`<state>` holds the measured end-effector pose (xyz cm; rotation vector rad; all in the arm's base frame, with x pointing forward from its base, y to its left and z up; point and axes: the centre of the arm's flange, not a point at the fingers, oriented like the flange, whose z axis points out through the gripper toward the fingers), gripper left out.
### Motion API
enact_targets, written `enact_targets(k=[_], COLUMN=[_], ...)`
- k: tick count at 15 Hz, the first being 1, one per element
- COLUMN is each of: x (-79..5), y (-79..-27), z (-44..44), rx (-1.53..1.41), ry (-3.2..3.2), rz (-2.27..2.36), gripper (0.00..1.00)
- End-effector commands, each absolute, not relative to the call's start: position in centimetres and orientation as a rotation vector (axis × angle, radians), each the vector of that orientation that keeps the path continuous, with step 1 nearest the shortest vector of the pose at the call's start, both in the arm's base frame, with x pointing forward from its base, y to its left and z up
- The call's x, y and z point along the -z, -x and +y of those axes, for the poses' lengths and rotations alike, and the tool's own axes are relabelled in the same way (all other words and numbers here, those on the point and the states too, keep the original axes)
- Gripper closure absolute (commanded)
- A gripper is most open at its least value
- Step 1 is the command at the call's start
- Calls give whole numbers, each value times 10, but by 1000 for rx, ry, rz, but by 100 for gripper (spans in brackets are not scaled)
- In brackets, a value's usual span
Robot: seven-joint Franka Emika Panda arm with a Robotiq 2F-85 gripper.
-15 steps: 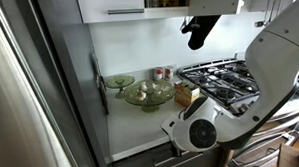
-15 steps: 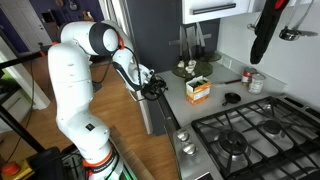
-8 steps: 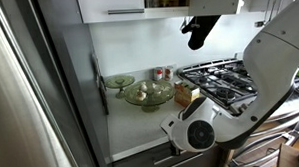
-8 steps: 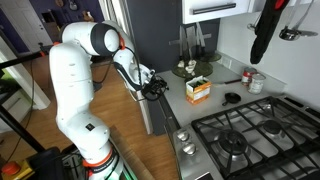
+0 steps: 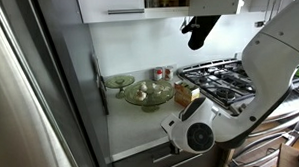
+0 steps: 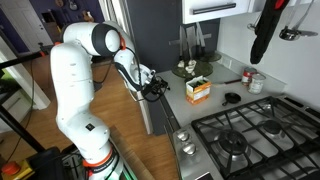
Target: Take the green thing out of the box and put it into the drawer then close it
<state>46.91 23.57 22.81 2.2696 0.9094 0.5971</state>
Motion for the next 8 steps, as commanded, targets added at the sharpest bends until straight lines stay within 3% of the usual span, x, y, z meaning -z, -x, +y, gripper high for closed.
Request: enact_targets(k=[1,8], x=[-225,-258], y=[-472,-454], z=[224,217], rx=[-617,-601], ry=[-2252,-2380], rz=[842,782], gripper=[0,0])
